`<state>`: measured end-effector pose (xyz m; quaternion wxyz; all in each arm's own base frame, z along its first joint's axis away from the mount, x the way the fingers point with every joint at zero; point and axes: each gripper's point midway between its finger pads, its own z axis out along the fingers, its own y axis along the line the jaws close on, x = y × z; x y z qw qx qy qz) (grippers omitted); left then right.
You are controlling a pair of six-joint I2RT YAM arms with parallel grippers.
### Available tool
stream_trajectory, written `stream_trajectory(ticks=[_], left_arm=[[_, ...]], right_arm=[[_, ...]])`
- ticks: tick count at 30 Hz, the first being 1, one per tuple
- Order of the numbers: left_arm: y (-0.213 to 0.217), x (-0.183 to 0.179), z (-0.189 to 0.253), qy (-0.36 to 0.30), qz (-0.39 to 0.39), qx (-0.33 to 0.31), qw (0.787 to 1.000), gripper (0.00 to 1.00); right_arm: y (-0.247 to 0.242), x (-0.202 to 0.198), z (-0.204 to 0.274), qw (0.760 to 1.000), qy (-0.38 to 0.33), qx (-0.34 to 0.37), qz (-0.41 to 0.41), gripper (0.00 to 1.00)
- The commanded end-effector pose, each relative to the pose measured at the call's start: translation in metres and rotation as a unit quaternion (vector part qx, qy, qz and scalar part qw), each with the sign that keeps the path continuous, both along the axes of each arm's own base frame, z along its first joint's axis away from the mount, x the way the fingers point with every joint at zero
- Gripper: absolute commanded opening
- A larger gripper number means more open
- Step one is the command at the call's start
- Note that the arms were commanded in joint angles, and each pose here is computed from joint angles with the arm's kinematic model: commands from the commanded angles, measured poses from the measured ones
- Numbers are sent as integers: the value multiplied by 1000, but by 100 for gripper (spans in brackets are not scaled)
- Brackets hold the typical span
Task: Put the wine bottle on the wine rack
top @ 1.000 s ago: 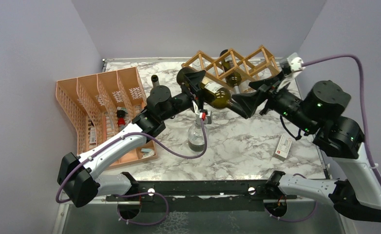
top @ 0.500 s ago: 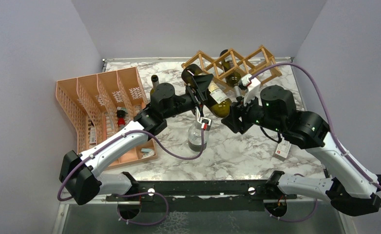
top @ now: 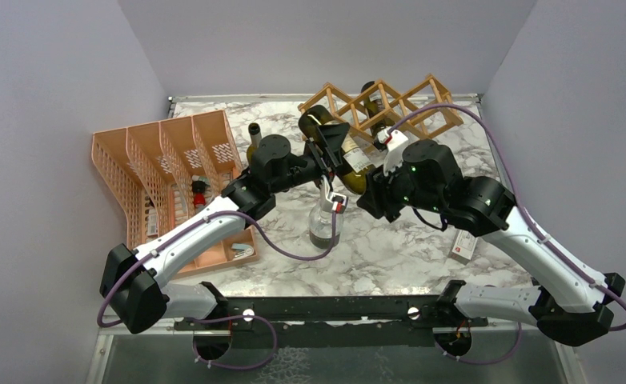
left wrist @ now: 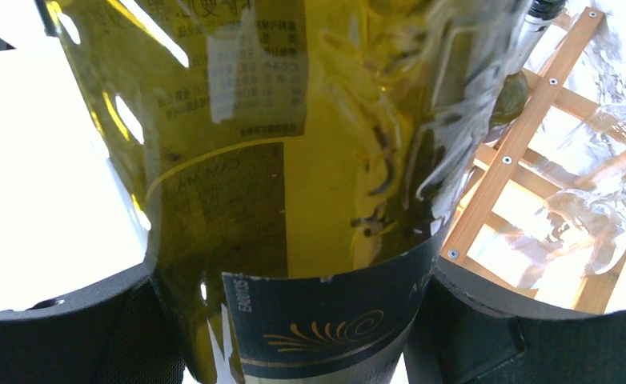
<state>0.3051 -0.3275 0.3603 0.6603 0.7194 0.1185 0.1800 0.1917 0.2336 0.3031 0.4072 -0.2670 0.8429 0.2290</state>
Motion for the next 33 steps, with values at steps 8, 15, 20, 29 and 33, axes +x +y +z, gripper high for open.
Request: stream_trajectory(ticks=[8,15,20,29,33], left_arm=[[0,-17,82,-74,-16,-82,994,0],[1,-16,78,-64,-13,-84,994,29],[2,-13,73,-53,-4,-93,994,99],[11,-17,77,-16,1,-121,993,99],[23,-4,94,49,42,-189,980,99]], right_arm=[[6,23,-8,999,-13,-7,-46,20],[-5,36,3,996,-50,-11,-78,1],[-15,52,27,988,-99,-11,-115,1],[-29,101,56,972,-154,-39,-175,1],[-63,133,50,967,-137,-35,-213,1]])
